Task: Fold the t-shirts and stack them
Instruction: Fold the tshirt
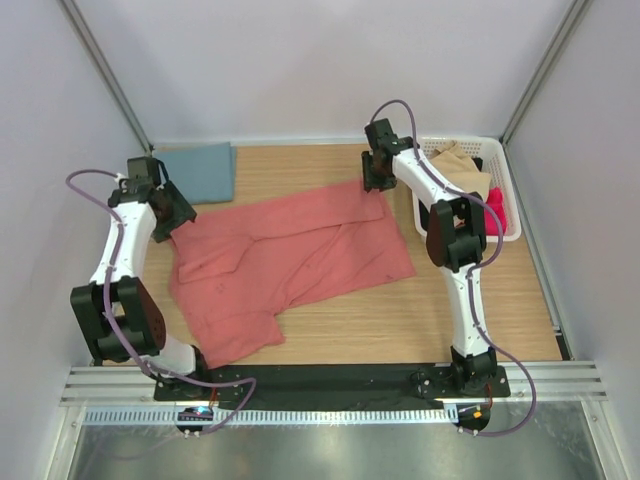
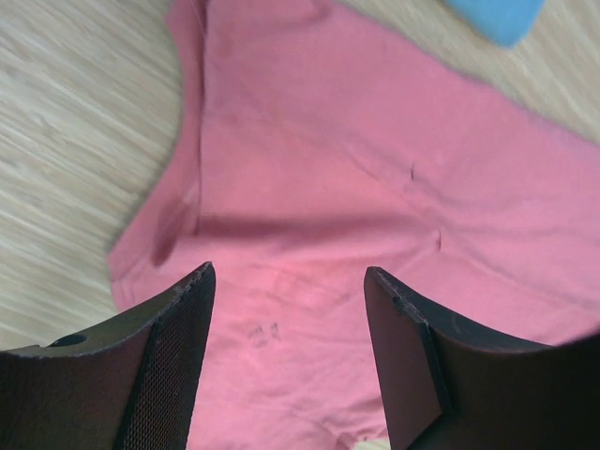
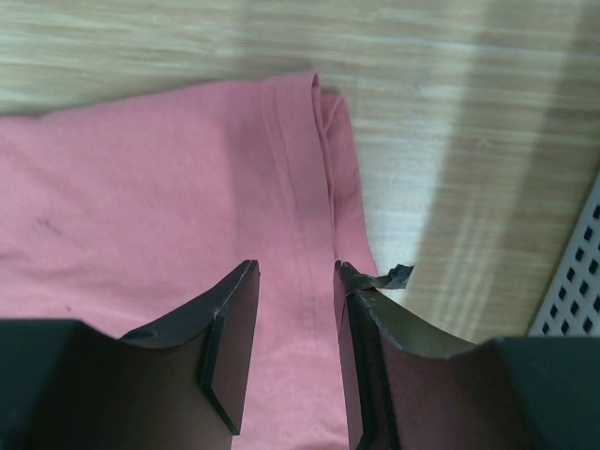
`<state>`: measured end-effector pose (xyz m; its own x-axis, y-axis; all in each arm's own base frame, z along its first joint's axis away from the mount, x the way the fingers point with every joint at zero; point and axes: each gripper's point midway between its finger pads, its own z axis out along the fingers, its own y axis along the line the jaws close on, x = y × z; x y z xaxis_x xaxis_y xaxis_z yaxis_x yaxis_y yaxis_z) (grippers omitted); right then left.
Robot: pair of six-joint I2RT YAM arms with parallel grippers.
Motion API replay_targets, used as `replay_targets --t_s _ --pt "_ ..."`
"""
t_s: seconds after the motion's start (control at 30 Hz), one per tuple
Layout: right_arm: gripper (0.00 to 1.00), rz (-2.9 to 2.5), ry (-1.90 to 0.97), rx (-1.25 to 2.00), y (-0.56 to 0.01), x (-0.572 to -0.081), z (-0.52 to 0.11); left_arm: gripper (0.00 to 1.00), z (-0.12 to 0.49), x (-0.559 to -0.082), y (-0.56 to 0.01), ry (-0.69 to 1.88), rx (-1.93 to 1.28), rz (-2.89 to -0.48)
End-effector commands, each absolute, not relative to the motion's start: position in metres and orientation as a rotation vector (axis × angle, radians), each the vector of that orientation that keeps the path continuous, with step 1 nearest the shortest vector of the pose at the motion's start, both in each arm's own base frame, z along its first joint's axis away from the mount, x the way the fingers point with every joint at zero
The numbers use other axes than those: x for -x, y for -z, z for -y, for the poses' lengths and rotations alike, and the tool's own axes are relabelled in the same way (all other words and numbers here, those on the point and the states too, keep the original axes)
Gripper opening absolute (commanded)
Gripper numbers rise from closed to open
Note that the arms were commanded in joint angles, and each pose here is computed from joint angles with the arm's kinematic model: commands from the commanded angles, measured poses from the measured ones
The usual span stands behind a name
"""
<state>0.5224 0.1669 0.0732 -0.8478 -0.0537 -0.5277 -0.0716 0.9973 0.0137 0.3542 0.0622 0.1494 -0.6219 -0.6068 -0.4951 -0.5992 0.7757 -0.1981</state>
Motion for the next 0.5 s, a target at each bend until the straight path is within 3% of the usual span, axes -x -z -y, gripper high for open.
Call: replay_targets --t_s 0.0,0.47 --pt "0.45 -2.498 -0.098 0.111 -0.084 -0.549 -0.17 0.66 -0.038 -0.338 -0.152 0.069 0.872 -2.447" --pt "0.45 -2.443 -0.181 0.148 -0.068 -0.579 -0.182 0.64 -0.012 -0.296 -0.164 0.067 0.764 -2.501"
